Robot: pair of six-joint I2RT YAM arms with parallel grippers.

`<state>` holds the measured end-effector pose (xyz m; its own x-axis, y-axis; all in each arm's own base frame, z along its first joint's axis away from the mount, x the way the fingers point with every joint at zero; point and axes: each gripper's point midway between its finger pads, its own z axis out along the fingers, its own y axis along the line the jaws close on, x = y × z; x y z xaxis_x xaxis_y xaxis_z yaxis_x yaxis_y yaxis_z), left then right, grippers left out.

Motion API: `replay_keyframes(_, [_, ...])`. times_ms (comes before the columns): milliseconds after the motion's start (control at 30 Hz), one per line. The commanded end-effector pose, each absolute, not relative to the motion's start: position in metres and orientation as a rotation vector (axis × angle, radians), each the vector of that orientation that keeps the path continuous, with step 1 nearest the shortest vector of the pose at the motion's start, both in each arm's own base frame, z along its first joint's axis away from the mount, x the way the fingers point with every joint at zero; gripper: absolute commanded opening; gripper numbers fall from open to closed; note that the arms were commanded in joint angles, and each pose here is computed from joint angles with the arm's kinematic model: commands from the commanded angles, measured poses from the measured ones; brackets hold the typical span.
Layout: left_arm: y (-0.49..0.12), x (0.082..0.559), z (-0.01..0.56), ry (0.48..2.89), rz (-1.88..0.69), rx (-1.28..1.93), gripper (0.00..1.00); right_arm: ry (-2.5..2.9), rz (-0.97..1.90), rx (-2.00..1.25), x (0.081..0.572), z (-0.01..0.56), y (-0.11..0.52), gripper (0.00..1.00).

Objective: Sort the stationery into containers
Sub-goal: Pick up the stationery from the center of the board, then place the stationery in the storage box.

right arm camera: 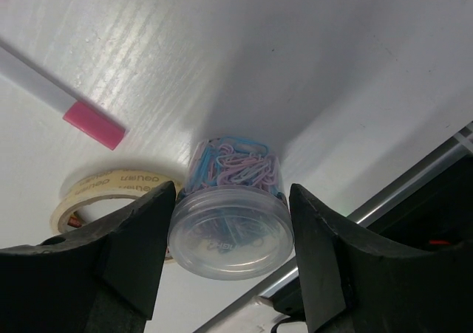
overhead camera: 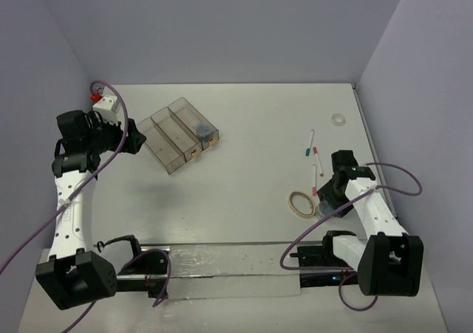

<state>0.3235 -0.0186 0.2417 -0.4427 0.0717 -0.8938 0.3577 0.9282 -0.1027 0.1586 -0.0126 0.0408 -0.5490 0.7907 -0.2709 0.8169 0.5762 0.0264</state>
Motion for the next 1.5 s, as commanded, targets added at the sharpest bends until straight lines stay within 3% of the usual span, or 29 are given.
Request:
replay_keyframes(0, [-0.018,0.327,0.271,1.926,-0.308,0.348,0.90,2.442,-0.146,1.269,0.176,0.068,-0.022,0.27])
replay_keyframes(133, [-0.018,0.327,0.270,1.927,-0.310,0.346,0.90,2.422,-0.103,1.230,0.183,0.081,-0.020,0.25])
replay_keyframes(267, [-0.016,0.328,0.270,1.928,-0.301,0.349,0.90,2.419,-0.024,1.135,0.202,0.106,-0.014,0.08])
replay_keyframes(333, [-0.014,0.329,0.268,1.933,-0.290,0.346,0.91,2.383,0.026,1.052,0.222,0.137,-0.011,0.04])
replay_keyframes(533, [-0.009,0.332,0.260,1.967,-0.292,0.324,0.91,2.313,0.143,0.771,0.286,0.219,0.023,0.03])
replay_keyframes(700, [0.000,0.340,0.253,2.000,-0.268,0.293,0.91,2.293,0.226,0.366,0.358,0.287,0.110,0.00])
replay_keyframes(800, [0.005,0.348,0.250,2.011,-0.268,0.247,0.90,2.330,0.213,0.207,0.398,0.283,0.164,0.00])
replay_keyframes(933, [0.020,0.377,0.242,2.026,-0.261,0.089,0.84,2.230,0.412,-0.001,0.442,0.317,0.262,0.00])
replay_keyframes(967, [0.022,0.384,0.241,2.025,-0.271,0.049,0.82,2.251,0.440,-0.046,0.452,0.299,0.289,0.00])
replay_keyframes(1367, [0.042,0.435,0.176,2.154,-0.289,-0.203,0.74,1.980,0.842,0.008,0.503,0.293,0.439,0.00])
replay_keyframes(1467, [0.033,0.440,0.177,2.150,-0.320,-0.168,0.73,1.984,0.897,0.035,0.500,0.286,0.452,0.00])
